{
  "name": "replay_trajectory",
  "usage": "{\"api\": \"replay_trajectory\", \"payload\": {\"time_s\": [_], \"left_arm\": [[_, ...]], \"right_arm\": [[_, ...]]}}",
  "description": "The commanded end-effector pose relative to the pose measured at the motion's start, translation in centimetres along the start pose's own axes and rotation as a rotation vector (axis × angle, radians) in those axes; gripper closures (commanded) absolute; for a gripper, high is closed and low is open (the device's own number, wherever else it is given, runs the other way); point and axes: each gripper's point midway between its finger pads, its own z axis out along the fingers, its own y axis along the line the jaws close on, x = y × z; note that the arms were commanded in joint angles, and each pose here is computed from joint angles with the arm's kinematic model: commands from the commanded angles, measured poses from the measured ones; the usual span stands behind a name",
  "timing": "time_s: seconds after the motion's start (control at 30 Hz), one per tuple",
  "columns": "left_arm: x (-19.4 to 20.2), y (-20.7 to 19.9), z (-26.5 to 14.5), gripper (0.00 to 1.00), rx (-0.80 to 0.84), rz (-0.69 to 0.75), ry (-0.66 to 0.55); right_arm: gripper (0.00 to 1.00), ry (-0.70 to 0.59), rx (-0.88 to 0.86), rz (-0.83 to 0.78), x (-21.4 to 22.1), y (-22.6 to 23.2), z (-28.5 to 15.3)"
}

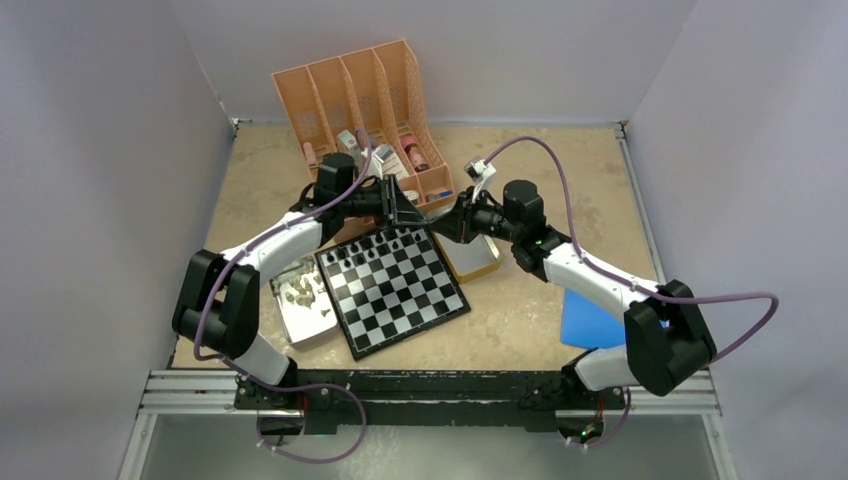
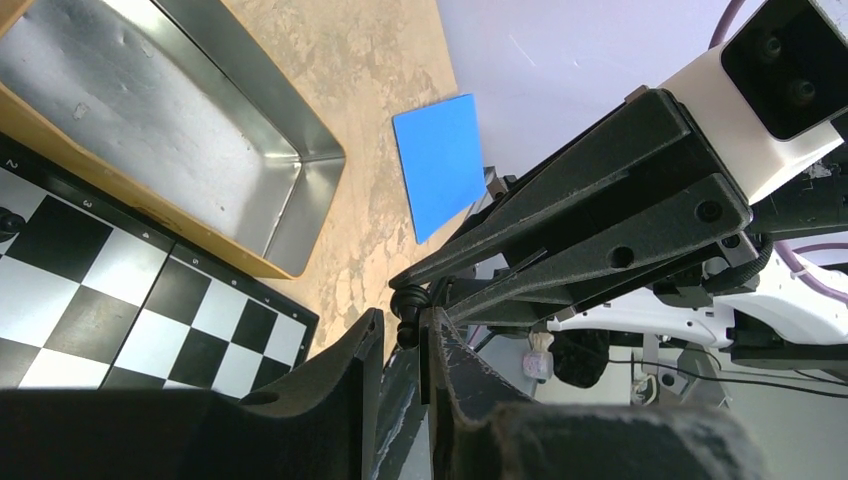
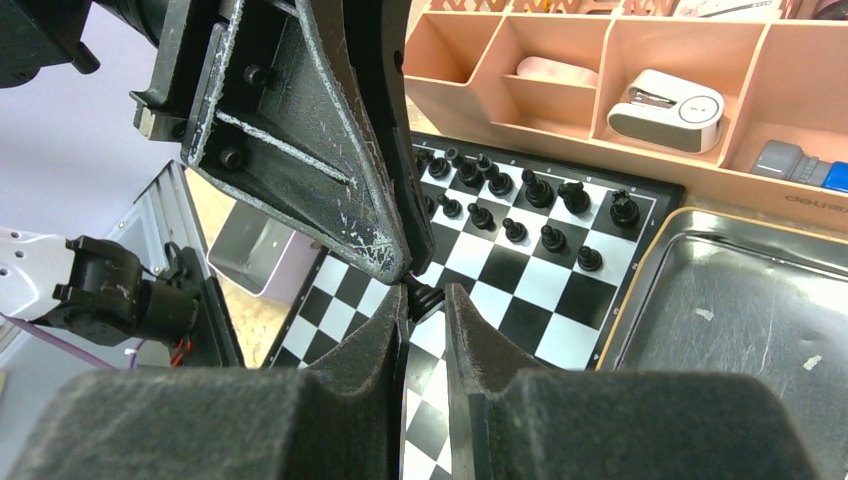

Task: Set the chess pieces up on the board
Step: Place the chess piece on the chessboard.

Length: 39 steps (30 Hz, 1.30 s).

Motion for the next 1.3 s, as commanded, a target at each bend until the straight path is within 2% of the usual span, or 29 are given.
{"api": "replay_trajectory", "payload": {"time_s": [0.0, 0.23, 0.6, 0.73, 0.9, 1.1, 1.2, 1.23, 1.27], "left_arm": [[-0.8, -2.3, -0.1, 0.8, 0.058, 0.052, -0.011], [-0.4, -2.9, -0.3, 0.81, 0.085, 0.04, 0.004], [0.3, -3.5, -0.5, 0.99, 0.102, 0.033, 0.026], [0.4, -3.5, -0.5, 1.0, 0.098, 0.035, 0.031], [-0.1, -3.2, -0.8, 1.0, 0.042, 0.056, -0.002], [-0.5, -1.3, -1.9, 1.0, -0.137, 0.068, -0.054], [-0.4, 0.0, -3.1, 1.0, -0.234, 0.051, -0.088], [-0.4, 0.5, -3.5, 1.0, -0.264, 0.048, -0.1], [-0.4, 0.8, -3.9, 1.0, -0.286, 0.047, -0.106]], "right_arm": [[0.89, -0.082, -0.045, -0.038, -2.4, 1.7, -0.5], [0.89, -0.086, -0.044, -0.028, -2.5, 1.7, -0.4], [0.89, -0.086, -0.031, -0.016, -2.3, 1.3, -0.3], [0.88, -0.082, -0.029, -0.006, -2.1, 1.2, -0.2], [0.71, -0.079, -0.02, 0.001, -1.9, 1.3, -0.6], [0.38, -0.1, -0.006, -0.014, -2.3, 1.7, -1.7], [0.08, -0.113, 0.002, -0.025, -2.6, 1.9, -2.3], [0.02, -0.117, 0.008, -0.028, -2.6, 1.9, -2.5], [0.01, -0.125, 0.017, -0.033, -2.8, 1.9, -2.7]]}}
